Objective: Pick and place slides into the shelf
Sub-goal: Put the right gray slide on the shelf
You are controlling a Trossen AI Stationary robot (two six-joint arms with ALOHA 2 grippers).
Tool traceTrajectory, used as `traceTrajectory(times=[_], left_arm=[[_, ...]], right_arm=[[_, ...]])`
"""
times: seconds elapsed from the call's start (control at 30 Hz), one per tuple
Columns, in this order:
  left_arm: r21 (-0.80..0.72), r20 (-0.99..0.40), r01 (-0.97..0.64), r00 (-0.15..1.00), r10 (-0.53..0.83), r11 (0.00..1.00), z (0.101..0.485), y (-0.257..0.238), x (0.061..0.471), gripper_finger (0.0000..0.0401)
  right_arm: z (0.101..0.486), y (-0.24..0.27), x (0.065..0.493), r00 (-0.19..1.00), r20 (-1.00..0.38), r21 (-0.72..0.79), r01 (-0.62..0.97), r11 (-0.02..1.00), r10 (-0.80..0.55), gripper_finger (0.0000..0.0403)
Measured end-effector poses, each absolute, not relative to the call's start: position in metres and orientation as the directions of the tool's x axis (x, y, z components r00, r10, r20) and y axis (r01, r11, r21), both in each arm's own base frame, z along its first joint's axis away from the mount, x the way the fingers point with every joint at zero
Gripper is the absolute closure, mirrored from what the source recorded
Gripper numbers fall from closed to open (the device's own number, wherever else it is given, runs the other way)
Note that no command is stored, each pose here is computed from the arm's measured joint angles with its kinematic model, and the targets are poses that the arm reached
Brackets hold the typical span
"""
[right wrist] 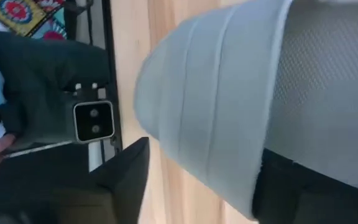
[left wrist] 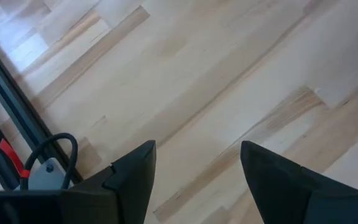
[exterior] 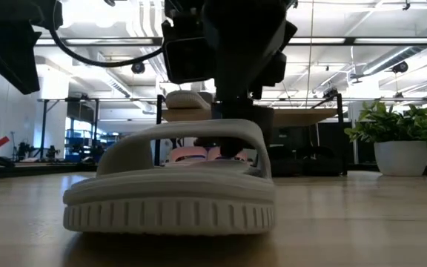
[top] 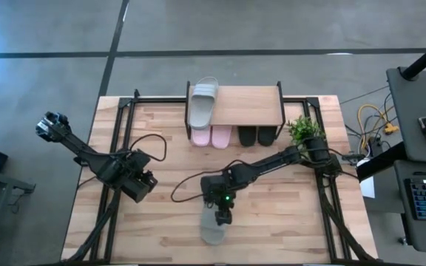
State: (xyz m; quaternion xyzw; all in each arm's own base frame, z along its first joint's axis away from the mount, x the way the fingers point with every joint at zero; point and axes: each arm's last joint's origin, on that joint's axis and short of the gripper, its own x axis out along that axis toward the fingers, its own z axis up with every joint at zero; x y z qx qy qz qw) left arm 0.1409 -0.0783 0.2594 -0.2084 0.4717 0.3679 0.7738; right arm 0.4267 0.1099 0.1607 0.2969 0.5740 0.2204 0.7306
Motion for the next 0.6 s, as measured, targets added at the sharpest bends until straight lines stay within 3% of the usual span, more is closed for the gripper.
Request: traceTrajectory(times=[0.23, 0.37, 0.6], left_arm=[[0.024, -0.883, -0.766, 0.285, 0.373, 0.643, 0.2597, -0.0784, 0.1411, 0.018], [0.026, -0.881, -0.766, 0.287, 0.377, 0.642, 0.2596, -0.0783, 0.1413, 0.018], [-0.011, -0.879, -0.771, 0.311, 0.362, 0.637, 0.2604, -0.08, 0.1439, 0.018]], right_arm=[[0.1585, 0.11, 0.4268, 0.281, -0.757, 0.625, 0.045, 0.78, 0.59, 0.0296], [0.1574, 0.1086, 0.4276, 0.318, -0.796, 0.576, 0.14, 0.805, 0.514, 0.0352], [0.1627, 0.1135, 0.4275, 0.385, -0.841, 0.515, 0.353, 0.781, 0.38, 0.0384]])
